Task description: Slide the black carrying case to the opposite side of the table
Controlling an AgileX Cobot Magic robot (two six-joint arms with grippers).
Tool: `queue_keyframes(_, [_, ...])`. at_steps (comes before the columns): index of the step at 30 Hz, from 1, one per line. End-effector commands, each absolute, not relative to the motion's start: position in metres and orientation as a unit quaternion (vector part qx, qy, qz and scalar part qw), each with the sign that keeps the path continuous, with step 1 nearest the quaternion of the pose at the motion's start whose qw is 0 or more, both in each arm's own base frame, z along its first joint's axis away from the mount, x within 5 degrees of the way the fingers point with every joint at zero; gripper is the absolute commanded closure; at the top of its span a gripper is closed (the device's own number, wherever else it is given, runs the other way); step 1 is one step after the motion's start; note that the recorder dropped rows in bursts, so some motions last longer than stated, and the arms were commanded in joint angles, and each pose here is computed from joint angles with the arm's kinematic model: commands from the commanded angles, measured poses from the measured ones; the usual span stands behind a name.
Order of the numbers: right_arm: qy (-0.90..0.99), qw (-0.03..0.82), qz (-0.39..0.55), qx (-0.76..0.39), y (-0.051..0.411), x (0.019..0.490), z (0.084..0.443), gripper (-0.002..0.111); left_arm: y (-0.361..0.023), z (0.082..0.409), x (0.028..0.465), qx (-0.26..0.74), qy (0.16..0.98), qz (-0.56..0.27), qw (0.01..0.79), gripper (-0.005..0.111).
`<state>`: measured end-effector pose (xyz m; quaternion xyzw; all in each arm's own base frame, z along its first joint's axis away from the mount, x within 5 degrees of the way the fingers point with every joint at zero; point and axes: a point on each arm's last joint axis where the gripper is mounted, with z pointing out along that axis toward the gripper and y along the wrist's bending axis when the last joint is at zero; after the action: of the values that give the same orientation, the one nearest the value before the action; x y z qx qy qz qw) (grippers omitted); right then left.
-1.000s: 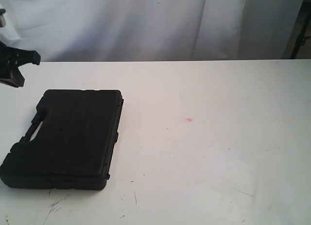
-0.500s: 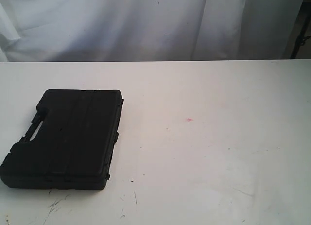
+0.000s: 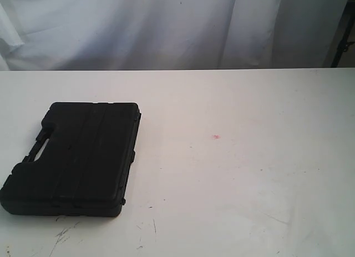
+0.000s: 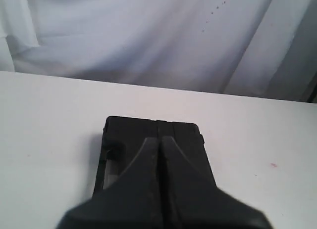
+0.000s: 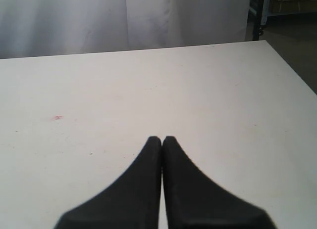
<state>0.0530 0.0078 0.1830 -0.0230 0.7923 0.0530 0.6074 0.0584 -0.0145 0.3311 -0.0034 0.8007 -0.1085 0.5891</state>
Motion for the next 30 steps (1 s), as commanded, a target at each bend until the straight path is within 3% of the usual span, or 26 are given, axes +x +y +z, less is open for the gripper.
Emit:
queue_keyframes(1, [0.792,0.609,0.049,-0.026,0.008,0.053,0.182,0.108,-0.01,0.33,0.054,0.012,0.796,-0.072,0.6,0.107])
queue_keyframes(4, [0.792,0.609,0.049,-0.026,0.008,0.053,0.182,0.108,-0.004,0.33,0.054,0.021,0.797,-0.02,0.603,0.107])
queue_keyframes(8, [0.792,0.609,0.049,-0.026,0.008,0.053,0.182,0.108,-0.002,0.327,0.057,0.0,0.797,-0.021,0.603,0.107])
queue_keyframes(14, [0.792,0.609,0.049,-0.026,0.008,0.053,0.182,0.108,-0.002,0.281,0.062,-0.014,0.755,-0.037,0.654,0.107])
queue_keyframes(30, [0.792,0.609,0.049,-0.026,0.008,0.053,0.182,0.108,-0.003,0.198,0.054,-0.016,0.765,-0.042,0.643,0.107])
